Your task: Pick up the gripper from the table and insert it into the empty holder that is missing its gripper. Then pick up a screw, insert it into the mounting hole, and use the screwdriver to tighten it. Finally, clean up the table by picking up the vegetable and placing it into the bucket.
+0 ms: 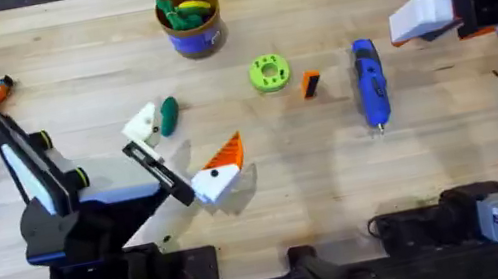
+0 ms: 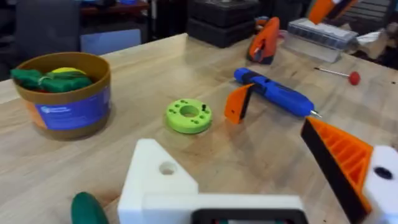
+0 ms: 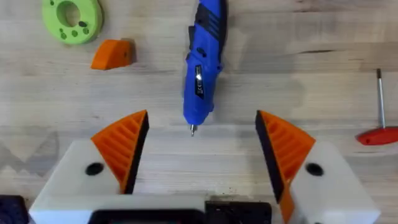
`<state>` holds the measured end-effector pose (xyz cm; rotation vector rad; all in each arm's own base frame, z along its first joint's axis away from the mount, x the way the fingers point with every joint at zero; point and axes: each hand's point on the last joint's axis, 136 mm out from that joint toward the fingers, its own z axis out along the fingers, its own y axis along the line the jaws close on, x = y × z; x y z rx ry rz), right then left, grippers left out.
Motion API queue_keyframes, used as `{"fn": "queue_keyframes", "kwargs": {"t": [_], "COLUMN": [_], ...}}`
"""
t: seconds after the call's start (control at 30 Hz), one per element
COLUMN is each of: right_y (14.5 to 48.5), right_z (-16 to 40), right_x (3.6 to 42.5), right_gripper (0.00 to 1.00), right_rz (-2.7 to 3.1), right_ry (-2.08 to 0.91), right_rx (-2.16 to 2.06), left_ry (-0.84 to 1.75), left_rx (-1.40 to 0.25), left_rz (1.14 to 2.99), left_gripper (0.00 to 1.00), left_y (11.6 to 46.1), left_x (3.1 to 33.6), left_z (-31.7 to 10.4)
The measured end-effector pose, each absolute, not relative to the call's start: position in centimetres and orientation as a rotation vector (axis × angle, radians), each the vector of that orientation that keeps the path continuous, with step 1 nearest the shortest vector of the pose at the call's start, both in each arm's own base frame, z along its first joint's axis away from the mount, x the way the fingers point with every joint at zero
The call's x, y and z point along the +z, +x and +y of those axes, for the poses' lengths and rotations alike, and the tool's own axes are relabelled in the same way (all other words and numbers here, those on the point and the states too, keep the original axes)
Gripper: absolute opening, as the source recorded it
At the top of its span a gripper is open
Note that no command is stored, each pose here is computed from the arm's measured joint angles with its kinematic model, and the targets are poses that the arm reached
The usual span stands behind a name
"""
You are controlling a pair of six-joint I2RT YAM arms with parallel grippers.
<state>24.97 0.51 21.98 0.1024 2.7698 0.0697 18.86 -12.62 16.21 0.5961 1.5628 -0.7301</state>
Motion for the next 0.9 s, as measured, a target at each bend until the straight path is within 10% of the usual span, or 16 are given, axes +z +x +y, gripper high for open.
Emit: {"fn": "queue_keyframes", "kwargs": {"t": [0.9], "right_y": [25.0], "right_z": [0.5], "right_x": [22.0], "right_gripper": [0.991], "right_rz": [2.770], "right_ry": [0.102], "right_rx": [0.070], "left_ry": [0.746], "left_rx": [-0.913], "left_rz": [1.529], "left_gripper": [0.985], "left_y": [15.9], "left_x": [16.0], "left_z": [-14.7]}}
